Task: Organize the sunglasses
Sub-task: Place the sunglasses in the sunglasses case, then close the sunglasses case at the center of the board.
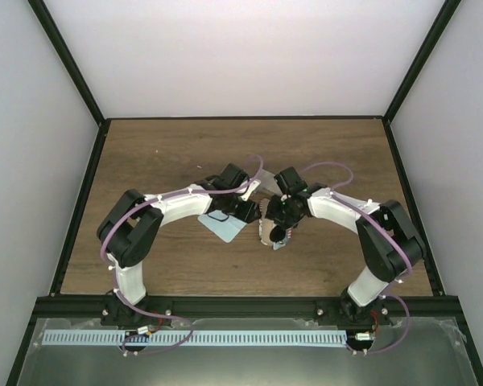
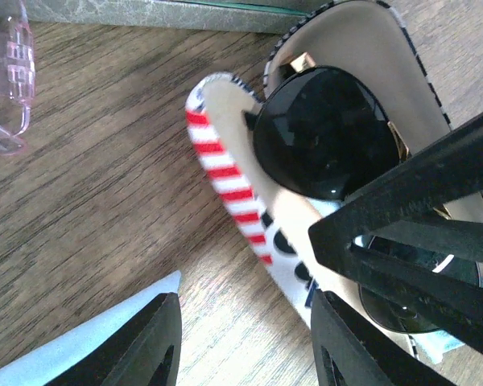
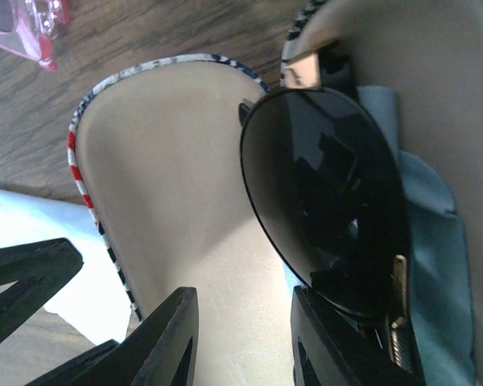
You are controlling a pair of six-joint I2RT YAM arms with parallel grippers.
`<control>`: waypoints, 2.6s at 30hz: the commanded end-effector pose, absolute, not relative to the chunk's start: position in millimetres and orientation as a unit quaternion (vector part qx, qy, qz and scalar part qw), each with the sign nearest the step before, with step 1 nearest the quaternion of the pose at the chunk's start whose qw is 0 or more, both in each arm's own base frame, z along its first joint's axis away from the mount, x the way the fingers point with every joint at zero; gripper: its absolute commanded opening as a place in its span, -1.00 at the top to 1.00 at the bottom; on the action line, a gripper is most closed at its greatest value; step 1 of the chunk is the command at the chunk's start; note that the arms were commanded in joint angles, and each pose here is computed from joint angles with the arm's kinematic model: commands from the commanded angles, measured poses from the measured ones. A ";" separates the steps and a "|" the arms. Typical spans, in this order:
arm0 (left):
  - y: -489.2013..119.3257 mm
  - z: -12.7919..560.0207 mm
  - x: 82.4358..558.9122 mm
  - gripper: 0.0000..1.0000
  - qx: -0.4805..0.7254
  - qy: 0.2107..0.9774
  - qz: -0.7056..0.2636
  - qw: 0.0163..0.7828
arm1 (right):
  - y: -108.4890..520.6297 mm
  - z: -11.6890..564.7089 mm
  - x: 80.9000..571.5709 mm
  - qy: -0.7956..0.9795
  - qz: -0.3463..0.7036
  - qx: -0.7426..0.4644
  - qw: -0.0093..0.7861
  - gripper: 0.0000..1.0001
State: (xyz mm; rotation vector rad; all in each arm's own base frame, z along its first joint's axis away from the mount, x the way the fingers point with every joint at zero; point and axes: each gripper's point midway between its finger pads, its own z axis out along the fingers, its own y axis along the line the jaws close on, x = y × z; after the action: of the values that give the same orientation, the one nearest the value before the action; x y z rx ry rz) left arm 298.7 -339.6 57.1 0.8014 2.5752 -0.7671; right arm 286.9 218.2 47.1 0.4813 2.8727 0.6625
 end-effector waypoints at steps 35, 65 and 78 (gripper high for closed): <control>-360.7 26.4 344.1 0.13 0.285 0.917 -0.236 0.149 | 140.2 94.4 251.4 0.924 0.204 0.279 0.163 0.65; -412.4 44.2 302.6 0.21 0.324 0.901 -0.269 0.107 | 202.4 99.4 321.9 0.923 0.295 0.198 0.150 -0.06; -418.4 39.7 291.3 0.22 0.326 0.898 -0.281 0.087 | 204.6 115.5 333.2 0.916 0.302 0.196 0.177 -0.77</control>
State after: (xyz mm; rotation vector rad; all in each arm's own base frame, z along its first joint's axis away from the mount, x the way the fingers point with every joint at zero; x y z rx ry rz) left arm 322.4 -387.2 35.7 0.8600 2.6923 -0.6691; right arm 288.4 170.7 57.8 0.6690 2.8102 0.6120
